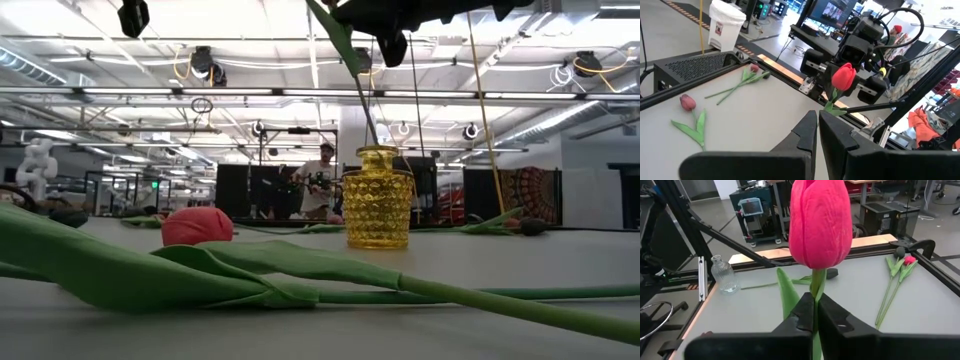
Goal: Sort flowers into vase by color
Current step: Put the middle right pink flower into the yellow vase, then put the top left red flower into the yellow vase
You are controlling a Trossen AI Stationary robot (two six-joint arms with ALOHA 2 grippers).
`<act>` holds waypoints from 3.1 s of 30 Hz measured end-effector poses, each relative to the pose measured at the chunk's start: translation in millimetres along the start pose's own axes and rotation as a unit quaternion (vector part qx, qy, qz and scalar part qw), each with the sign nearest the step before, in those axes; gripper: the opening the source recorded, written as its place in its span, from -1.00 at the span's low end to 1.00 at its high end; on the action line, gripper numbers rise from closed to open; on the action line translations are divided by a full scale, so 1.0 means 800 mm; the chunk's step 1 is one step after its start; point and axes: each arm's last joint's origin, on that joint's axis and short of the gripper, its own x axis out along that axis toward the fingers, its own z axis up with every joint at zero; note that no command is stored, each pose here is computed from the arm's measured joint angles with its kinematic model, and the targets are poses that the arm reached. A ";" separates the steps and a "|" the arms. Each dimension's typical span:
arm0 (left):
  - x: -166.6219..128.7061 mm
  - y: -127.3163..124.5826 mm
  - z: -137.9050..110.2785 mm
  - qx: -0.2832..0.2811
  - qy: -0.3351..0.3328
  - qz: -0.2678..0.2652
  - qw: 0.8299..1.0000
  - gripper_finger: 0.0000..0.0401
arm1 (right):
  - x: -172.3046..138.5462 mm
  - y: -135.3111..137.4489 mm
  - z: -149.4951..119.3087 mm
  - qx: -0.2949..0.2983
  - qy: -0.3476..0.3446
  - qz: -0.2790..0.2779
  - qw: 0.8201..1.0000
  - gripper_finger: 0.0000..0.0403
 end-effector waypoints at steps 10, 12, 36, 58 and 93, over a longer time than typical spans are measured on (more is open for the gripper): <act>0.000 0.000 0.000 0.000 0.000 0.000 1.000 -0.87 | 0.000 0.000 0.000 0.000 0.001 0.000 1.000 -0.73; 0.000 0.000 0.000 0.000 0.000 0.000 1.000 -0.87 | 0.000 0.000 0.000 0.000 0.001 0.000 1.000 -0.66; 0.000 0.000 0.000 0.000 0.000 0.000 1.000 -0.87 | -0.020 0.007 0.018 -0.001 -0.034 0.009 0.999 -0.30; 0.000 0.000 0.000 0.012 0.000 0.000 1.000 -0.87 | -0.101 0.033 0.040 0.133 -0.008 0.044 0.990 -0.30; 0.000 0.000 0.000 -0.016 -0.001 0.002 1.000 -0.87 | -0.104 0.049 0.013 0.185 0.097 0.038 0.977 -0.98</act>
